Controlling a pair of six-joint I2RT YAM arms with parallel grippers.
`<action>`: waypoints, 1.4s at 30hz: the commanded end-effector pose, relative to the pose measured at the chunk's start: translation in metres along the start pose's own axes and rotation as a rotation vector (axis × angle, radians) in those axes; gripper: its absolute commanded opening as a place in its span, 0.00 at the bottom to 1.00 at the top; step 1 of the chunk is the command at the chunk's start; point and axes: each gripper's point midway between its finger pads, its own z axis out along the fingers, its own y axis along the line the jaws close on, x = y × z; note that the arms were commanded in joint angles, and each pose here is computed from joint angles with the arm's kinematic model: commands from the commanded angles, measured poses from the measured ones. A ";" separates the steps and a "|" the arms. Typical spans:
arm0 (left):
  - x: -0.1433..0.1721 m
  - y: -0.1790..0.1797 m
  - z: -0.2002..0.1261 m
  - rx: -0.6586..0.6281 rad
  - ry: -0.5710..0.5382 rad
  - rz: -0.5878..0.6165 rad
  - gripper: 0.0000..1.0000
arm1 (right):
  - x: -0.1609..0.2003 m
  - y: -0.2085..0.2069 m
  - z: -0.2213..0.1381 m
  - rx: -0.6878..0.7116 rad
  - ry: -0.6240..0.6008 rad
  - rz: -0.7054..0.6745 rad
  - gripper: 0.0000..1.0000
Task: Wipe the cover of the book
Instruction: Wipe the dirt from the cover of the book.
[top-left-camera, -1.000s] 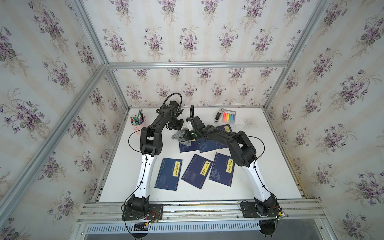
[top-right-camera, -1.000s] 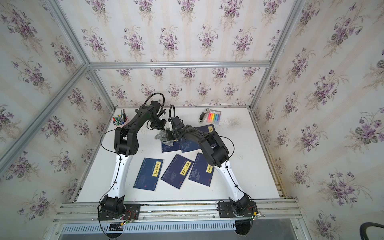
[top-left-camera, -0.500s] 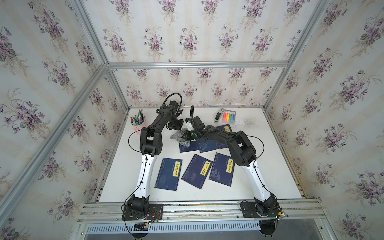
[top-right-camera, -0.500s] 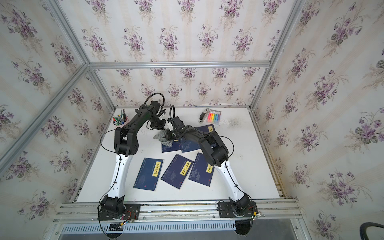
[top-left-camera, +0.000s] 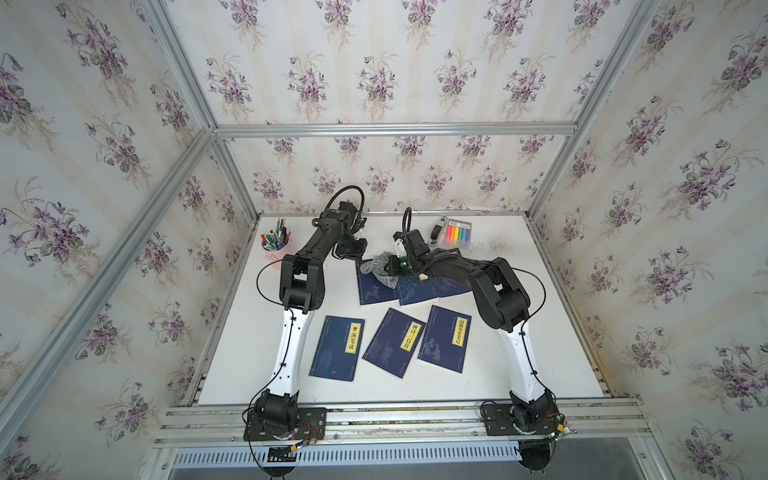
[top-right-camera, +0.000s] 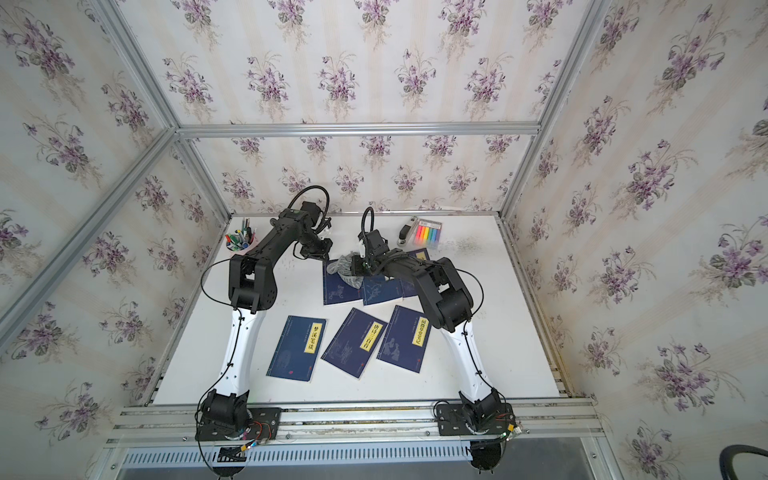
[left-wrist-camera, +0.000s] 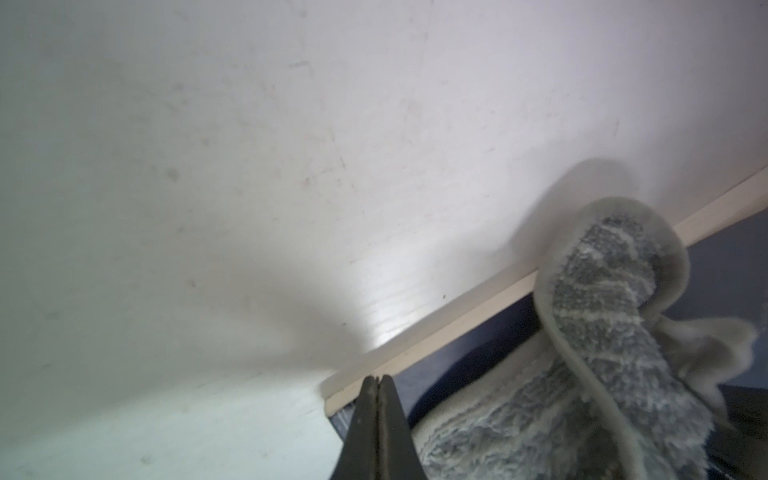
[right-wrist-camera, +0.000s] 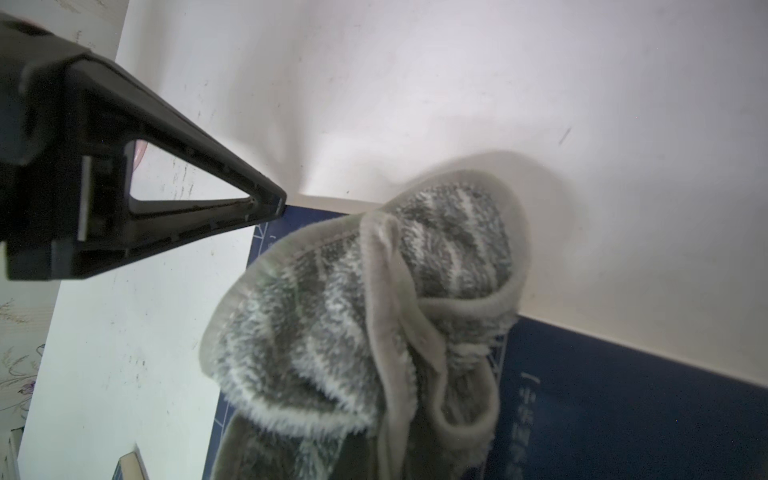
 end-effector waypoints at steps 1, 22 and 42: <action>0.045 0.005 0.026 -0.011 0.190 -0.027 0.00 | 0.026 -0.022 0.005 0.097 0.096 0.027 0.00; 0.045 0.001 0.026 0.011 0.190 -0.020 0.00 | 0.049 0.055 0.050 -0.097 0.211 -0.095 0.00; 0.039 -0.005 0.012 0.063 0.125 -0.019 0.00 | 0.051 0.039 0.064 -0.067 0.217 -0.056 0.00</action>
